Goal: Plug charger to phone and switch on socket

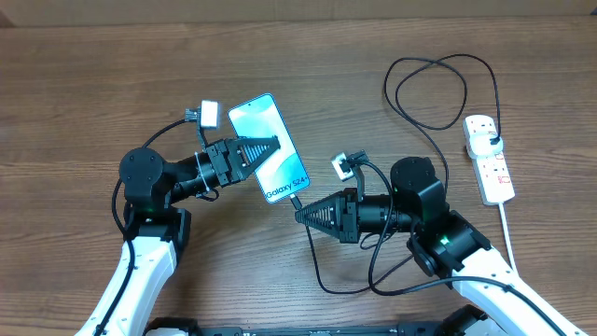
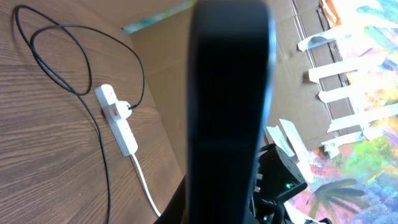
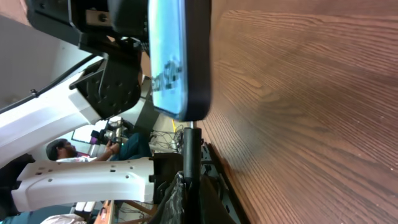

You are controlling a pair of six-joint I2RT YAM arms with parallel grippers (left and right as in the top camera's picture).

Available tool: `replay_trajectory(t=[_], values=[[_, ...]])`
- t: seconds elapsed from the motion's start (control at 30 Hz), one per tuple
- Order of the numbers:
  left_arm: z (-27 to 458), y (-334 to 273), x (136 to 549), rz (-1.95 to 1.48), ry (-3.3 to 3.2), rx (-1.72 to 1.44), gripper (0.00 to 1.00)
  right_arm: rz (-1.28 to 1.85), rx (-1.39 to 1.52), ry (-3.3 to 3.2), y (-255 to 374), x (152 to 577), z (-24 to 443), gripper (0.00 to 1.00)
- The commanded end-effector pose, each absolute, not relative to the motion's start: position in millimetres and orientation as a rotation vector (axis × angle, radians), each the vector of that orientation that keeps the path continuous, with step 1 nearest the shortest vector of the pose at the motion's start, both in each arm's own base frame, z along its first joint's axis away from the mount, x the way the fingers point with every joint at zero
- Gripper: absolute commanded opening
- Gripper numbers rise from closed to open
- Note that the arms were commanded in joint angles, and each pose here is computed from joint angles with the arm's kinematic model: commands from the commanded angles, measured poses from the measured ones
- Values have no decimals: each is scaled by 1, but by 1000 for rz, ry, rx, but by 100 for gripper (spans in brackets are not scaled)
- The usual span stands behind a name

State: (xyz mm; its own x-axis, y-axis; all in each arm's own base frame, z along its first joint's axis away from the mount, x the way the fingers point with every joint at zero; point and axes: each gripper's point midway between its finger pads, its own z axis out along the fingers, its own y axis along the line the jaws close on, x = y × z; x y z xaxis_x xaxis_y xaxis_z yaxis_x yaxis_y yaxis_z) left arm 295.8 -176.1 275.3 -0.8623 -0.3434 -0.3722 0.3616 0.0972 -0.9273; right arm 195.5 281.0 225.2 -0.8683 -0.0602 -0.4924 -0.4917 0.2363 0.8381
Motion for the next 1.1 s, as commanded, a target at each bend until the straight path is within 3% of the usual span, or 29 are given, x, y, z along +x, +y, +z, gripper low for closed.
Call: replay_trajectory(t=[0.0, 0.47, 1.07], values=[[280, -178, 293, -1821, 1863, 42, 4, 1677, -514, 2134, 281, 198, 231, 4], [281, -178, 293, -1814, 1859, 52, 4, 1740, -573, 2129, 282, 187, 234, 4], [280, -178, 292, -1818, 1862, 59, 4, 1686, -496, 2131, 276, 202, 232, 4]])
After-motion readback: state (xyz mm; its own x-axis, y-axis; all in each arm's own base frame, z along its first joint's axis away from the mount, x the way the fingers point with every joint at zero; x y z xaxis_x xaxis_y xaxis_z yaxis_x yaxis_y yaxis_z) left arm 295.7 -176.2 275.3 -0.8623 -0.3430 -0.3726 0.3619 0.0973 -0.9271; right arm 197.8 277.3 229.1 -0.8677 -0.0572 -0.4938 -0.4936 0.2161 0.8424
